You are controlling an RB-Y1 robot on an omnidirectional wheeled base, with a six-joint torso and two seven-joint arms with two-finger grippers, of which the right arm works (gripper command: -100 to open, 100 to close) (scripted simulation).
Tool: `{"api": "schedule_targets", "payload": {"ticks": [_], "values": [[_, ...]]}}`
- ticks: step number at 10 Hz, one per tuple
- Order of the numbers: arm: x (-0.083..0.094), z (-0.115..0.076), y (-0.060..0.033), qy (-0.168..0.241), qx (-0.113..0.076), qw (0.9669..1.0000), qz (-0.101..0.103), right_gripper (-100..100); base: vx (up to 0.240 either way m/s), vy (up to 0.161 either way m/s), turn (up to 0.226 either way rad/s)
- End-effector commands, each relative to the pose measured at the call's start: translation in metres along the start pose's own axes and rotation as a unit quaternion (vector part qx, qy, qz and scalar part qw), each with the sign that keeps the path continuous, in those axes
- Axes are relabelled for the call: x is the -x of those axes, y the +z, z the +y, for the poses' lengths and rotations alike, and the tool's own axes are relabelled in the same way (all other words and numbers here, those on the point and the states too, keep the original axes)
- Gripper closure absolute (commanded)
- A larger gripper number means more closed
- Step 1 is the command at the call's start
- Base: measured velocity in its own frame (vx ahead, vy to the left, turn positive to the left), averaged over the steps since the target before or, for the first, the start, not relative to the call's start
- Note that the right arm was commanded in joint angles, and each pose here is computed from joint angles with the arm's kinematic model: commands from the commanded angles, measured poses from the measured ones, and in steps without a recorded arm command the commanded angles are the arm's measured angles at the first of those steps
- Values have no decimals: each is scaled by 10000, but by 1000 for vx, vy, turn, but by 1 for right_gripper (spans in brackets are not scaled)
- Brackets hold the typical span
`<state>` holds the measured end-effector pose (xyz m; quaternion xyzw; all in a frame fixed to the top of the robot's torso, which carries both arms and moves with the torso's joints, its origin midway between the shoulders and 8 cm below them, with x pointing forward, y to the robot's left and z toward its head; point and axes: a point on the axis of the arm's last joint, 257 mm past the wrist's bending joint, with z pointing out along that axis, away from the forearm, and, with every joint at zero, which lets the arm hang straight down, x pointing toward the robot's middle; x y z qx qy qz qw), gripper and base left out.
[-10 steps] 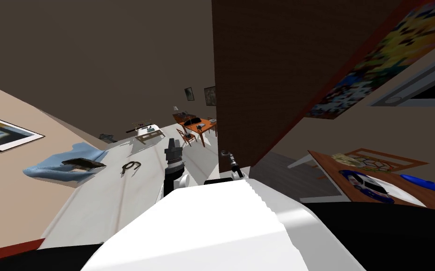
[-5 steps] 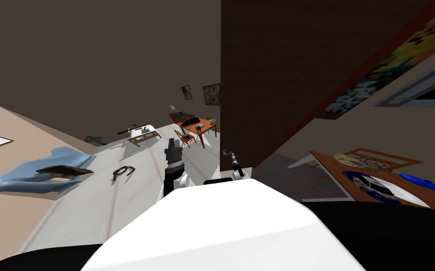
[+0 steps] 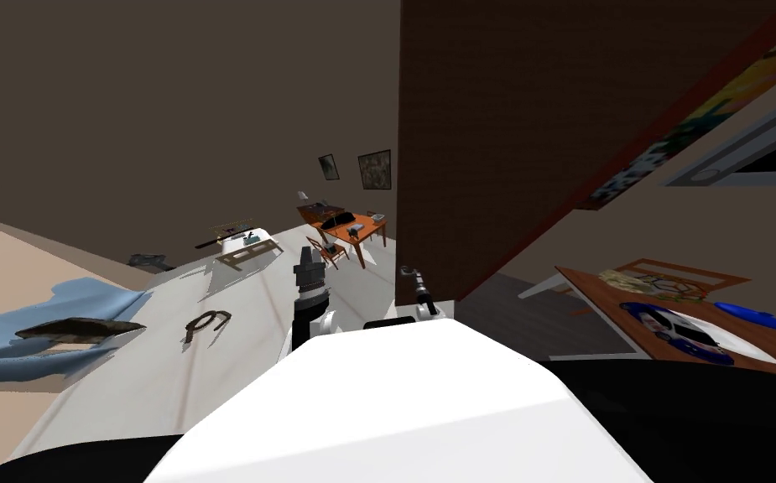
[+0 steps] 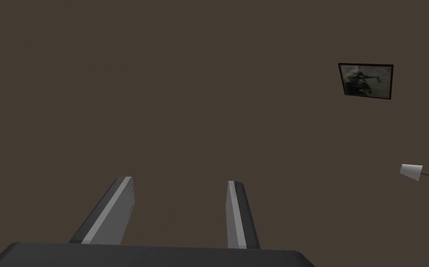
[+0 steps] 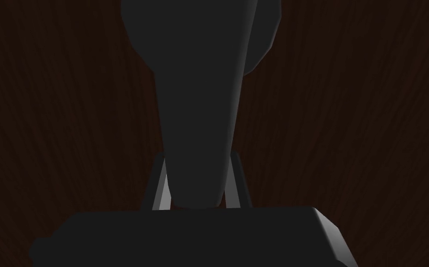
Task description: Push the door open
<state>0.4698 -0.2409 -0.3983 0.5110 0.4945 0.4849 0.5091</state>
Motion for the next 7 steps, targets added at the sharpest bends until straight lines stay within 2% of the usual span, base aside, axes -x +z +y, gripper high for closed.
{"api": "schedule_targets", "payload": {"ticks": [1, 3, 5, 7], "values": [[13, 61, 39, 57, 73, 9999, -86, 100, 186, 120, -73], [56, 58, 38, 129, 69, 9997, -219, 100, 156, 126, -80], [69, 53, 35, 191, 63, 9993, -307, 100, 146, 74, -46], [341, 37, 20, 96, 61, 9987, -500, 100, 94, 36, -54]]}}
